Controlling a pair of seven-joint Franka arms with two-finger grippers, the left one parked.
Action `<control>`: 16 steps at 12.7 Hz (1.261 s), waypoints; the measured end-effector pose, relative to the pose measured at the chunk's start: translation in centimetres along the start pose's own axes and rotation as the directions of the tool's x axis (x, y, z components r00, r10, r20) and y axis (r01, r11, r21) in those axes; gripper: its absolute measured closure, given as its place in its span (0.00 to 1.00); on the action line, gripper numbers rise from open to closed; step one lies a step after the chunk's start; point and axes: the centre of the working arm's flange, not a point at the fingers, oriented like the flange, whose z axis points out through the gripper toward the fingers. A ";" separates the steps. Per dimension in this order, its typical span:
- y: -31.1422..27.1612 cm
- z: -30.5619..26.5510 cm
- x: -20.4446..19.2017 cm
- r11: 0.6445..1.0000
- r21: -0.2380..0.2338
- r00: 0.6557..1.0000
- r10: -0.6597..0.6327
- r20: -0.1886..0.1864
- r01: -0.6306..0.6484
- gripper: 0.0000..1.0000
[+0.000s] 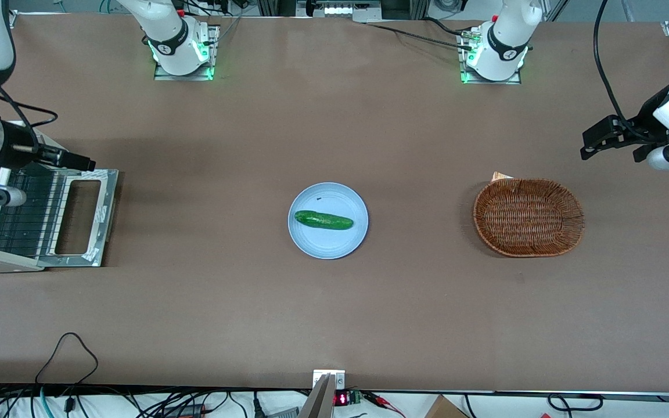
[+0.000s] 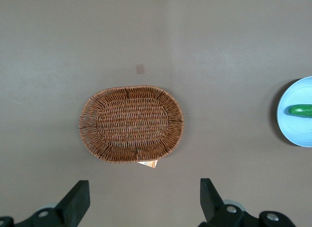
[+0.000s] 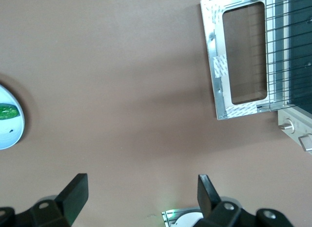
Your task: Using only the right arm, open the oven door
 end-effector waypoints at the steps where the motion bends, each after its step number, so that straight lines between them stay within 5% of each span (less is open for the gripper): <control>1: -0.8 0.1 -0.7 1.000 -0.002 1.000 -0.013 -0.017 0.013 0.00; 4: -1.6 1.3 -3.3 0.999 0.004 0.994 -0.034 -0.107 0.034 0.00; 7: -1.1 1.2 -4.9 0.999 0.016 0.987 -0.037 -0.154 0.039 0.00; 16: -1.1 1.3 -5.0 0.996 -0.010 0.982 -0.093 -0.166 0.092 0.00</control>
